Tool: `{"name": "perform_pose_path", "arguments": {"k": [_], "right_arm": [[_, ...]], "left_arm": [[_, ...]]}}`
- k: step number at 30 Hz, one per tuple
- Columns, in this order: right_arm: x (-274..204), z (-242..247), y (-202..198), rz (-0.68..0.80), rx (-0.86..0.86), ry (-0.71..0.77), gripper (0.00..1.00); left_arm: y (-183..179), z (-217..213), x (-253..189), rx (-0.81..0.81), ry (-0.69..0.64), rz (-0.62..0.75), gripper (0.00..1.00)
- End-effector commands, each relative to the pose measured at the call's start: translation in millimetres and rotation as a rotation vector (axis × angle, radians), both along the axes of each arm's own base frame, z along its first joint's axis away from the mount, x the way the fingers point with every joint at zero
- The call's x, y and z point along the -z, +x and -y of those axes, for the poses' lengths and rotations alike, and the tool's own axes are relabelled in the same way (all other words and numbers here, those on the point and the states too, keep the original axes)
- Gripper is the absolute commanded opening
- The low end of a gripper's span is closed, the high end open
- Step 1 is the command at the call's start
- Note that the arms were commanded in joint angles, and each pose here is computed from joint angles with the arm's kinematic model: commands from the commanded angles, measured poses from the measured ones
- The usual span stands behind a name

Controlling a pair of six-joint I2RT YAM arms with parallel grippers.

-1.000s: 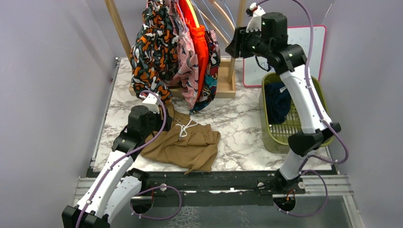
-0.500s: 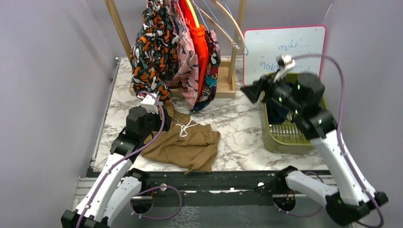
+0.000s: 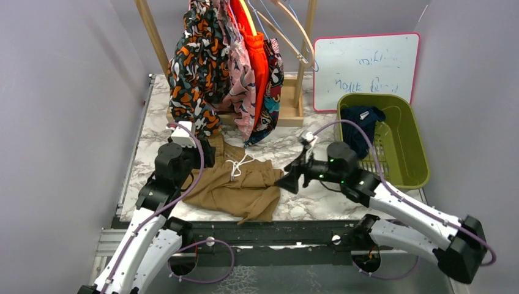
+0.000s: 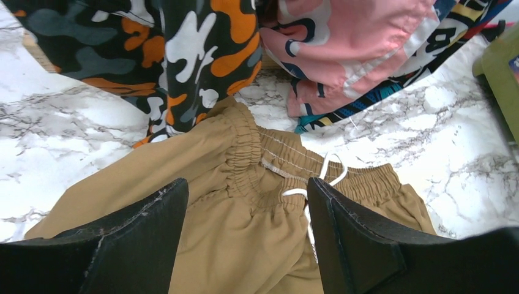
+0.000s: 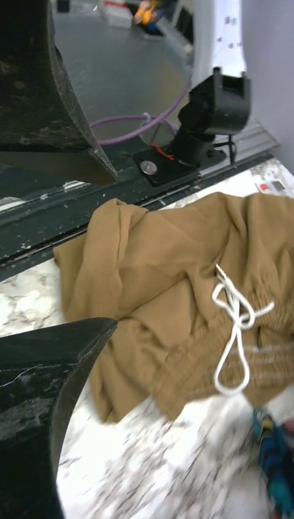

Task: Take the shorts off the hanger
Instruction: Move the shorts to the center of the board.

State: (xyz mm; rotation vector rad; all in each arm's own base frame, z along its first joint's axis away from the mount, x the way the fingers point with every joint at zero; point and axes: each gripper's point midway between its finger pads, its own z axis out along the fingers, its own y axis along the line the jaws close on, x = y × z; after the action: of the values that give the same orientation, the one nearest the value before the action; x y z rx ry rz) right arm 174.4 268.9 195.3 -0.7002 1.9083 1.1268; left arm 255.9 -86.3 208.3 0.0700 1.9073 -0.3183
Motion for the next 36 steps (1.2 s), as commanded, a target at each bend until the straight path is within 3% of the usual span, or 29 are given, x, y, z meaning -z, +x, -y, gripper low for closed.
{"name": "perform_pose_path", "arguments": {"k": [1, 7, 13, 16, 18, 21, 26, 32, 36], "right_arm": [[-5.1, -48.2, 5.0, 0.228, -0.036, -0.052, 0.82], [19.9, -111.0, 17.1, 0.339, -0.073, -0.162, 0.86], [67.8, -152.6, 33.7, 0.253, -0.089, -0.238, 0.86], [111.6, -140.0, 31.9, 0.128, -0.033, -0.329, 0.73], [135.8, -125.3, 19.8, 0.06, -0.025, -0.349, 0.54], [173.0, -96.8, -7.2, -0.058, -0.038, -0.39, 0.43], [223.8, -22.0, -25.6, -0.271, 0.208, -0.584, 0.37], [222.8, 44.2, -32.5, -0.356, 0.518, -0.534, 0.37], [177.4, 13.0, -36.8, -0.253, 0.314, -0.372, 0.55]], "left_arm": [[1.3, -16.7, -16.8, -0.096, -0.013, 0.06, 0.75], [-0.6, -24.9, -20.9, -0.141, -0.018, 0.085, 0.76], [0.1, -23.5, -18.3, -0.133, -0.013, 0.075, 0.77], [0.5, -21.7, -15.3, -0.123, -0.01, 0.064, 0.76], [0.6, -20.0, -13.9, -0.113, -0.01, 0.06, 0.77], [0.8, -17.3, -13.9, -0.099, -0.012, 0.057, 0.77], [1.4, -6.5, -7.1, -0.042, -0.015, 0.028, 0.77], [3.2, 5.5, 1.5, 0.02, -0.012, -0.017, 0.77], [3.3, 8.1, 3.9, 0.035, -0.012, -0.027, 0.76]]}}
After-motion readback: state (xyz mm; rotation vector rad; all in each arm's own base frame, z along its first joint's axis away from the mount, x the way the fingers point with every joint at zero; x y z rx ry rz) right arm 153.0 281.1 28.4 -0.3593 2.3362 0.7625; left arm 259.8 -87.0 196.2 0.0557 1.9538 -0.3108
